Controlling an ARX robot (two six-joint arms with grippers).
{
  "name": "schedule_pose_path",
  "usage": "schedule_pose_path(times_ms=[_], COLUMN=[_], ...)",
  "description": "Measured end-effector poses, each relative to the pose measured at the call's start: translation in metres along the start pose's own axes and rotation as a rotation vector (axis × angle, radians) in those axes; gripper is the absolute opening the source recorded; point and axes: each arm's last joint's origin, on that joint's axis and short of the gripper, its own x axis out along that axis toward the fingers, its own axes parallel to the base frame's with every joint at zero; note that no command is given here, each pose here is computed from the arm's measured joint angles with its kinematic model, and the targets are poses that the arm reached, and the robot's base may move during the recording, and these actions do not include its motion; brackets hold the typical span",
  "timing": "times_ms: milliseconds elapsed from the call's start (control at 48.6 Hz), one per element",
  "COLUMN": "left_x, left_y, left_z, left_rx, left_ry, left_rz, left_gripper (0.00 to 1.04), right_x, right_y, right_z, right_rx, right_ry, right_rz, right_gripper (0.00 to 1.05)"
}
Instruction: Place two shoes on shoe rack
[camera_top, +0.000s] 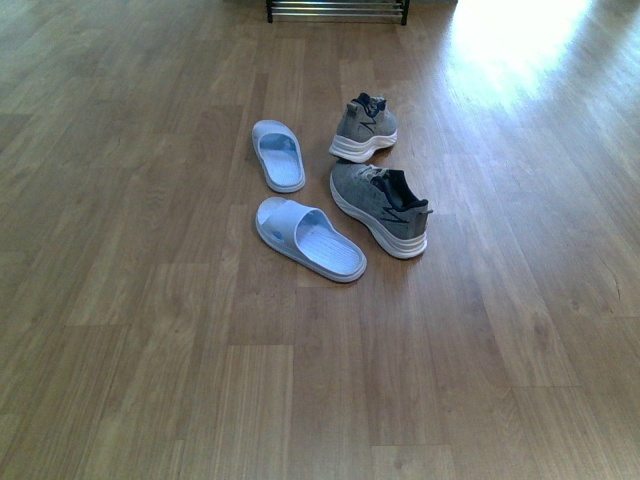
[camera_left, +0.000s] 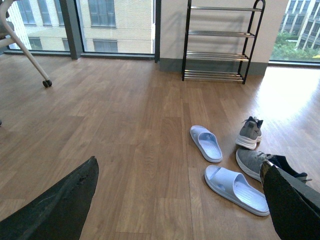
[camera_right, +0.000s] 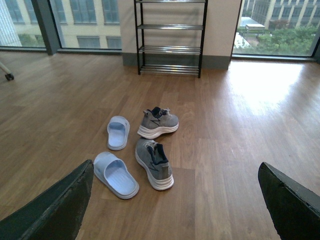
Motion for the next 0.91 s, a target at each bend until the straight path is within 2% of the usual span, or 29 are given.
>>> schedule_pose_path(times_ms=[905], left_x=[0.0], left_y=[0.0], left_z=[0.0], left_rx=[0.0], left_ry=[0.0], left_rz=[0.0], left_gripper=[0.95], right_x=[0.0], right_y=[0.0], right_z=[0.0], right_rx=[0.0], right_ry=[0.0], right_rz=[0.0], right_gripper=[0.95])
